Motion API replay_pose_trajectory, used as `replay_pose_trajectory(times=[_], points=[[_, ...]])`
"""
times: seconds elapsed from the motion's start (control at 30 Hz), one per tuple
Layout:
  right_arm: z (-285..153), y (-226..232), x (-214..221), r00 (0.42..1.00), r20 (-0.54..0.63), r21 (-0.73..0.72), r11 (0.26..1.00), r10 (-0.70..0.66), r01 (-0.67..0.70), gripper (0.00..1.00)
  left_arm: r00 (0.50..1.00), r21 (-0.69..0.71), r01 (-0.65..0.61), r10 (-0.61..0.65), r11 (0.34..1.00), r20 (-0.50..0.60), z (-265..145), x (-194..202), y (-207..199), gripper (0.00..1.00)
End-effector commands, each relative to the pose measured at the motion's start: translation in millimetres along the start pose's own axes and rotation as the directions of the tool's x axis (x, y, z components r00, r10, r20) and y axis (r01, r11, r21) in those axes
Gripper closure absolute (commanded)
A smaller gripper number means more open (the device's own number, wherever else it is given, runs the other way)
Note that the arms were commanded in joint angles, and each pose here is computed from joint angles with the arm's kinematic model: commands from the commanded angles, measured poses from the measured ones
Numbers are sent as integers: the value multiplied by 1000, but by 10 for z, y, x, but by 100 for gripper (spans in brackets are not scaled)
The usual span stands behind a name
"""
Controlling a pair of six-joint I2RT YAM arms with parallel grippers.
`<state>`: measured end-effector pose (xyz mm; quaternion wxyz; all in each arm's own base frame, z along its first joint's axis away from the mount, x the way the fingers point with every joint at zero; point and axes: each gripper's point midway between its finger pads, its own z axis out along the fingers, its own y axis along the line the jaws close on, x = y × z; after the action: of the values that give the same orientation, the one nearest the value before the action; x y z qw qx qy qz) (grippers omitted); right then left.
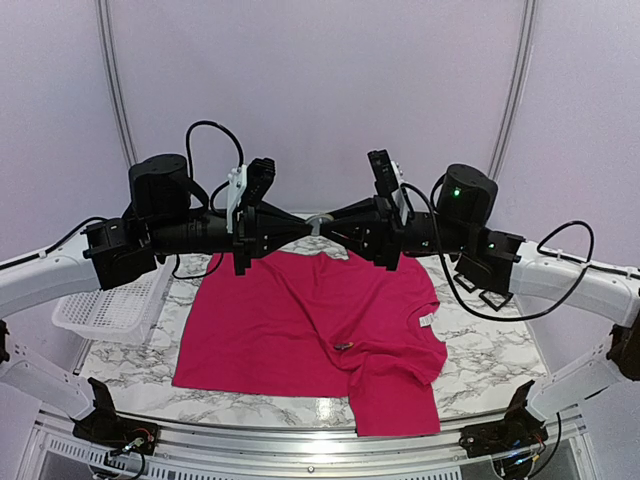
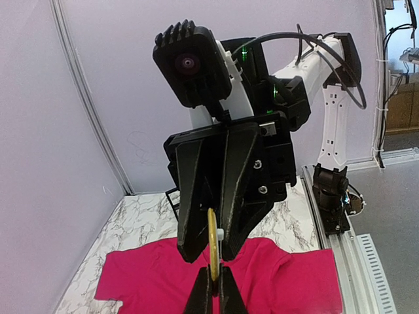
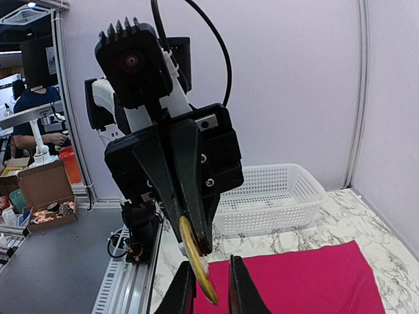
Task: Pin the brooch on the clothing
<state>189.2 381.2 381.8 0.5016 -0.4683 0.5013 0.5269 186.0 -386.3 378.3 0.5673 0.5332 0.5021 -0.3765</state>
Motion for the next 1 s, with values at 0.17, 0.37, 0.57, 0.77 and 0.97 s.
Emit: replay_pose_trajectory(times=[0.17, 0.37, 0.57, 0.77, 0.97], points=[[97, -132, -90, 1000, -9, 49, 999, 20, -20, 91, 998, 118, -54, 50, 992, 30, 43, -104, -337, 100], [148, -221, -71, 999, -30, 95, 995, 21, -19, 91, 998, 172, -62, 56, 983, 39, 106, -130, -473, 100], [184, -154, -24, 998, -60, 78, 997, -23, 28, 87, 997, 156, -67, 62, 985, 40, 107, -147, -459, 100], [-9, 299, 52, 976, -111, -107, 978, -188, 177, 60, 996, -115, -88, 86, 989, -29, 2, -97, 18, 100], [-306, 502, 152, 943, -183, -128, 957, -279, 259, 40, 994, -174, -101, 92, 979, -56, -74, -66, 148, 100]])
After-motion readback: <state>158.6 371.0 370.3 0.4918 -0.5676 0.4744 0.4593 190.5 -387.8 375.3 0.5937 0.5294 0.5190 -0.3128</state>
